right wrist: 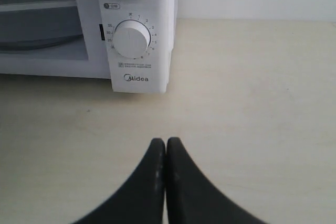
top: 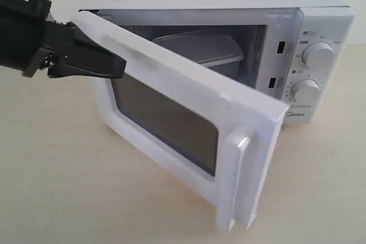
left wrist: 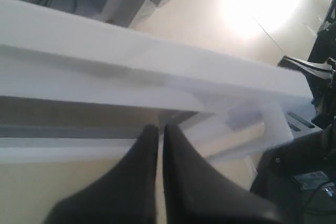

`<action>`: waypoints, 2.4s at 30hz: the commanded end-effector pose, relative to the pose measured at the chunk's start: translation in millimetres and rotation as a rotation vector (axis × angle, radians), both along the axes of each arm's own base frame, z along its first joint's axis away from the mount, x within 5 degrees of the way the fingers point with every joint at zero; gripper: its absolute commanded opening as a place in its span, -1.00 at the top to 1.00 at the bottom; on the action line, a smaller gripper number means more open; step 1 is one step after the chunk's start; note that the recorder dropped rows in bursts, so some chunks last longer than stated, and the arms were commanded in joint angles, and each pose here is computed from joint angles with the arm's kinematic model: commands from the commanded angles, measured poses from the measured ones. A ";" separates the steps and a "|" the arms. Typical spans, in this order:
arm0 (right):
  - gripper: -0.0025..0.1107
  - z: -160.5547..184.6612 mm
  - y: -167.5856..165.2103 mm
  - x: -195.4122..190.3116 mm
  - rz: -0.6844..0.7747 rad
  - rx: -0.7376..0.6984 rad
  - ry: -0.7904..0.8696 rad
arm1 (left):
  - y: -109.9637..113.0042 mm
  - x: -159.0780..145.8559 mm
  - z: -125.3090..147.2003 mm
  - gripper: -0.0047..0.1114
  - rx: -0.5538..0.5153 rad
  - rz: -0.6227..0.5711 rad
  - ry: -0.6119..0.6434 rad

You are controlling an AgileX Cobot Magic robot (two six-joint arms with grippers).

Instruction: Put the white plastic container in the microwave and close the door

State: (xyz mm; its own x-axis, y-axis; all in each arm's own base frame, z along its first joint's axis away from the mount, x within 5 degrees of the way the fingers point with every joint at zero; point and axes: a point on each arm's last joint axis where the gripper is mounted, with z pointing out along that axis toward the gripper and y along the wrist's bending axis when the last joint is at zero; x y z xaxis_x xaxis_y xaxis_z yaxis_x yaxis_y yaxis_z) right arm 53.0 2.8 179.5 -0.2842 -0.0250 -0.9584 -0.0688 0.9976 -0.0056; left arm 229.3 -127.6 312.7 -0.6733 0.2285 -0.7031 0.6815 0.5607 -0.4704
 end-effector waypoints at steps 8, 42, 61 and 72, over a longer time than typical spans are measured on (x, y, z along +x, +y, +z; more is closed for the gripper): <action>0.96 1.1 0.1 0.0 0.004 -0.007 -0.016 | -1.5 5.1 2.9 0.84 -0.011 0.028 -0.049; 0.96 1.4 0.1 0.1 0.008 -0.020 -0.019 | -0.6 7.2 2.9 0.84 0.005 0.034 -0.085; 0.96 69.6 4.2 -8.2 0.051 0.018 -0.793 | -1.6 4.4 2.6 0.84 -0.003 0.013 -0.058; 0.96 150.1 4.2 -42.8 0.144 0.283 -1.054 | -3.6 -1.3 2.4 0.84 -0.015 -0.042 -0.023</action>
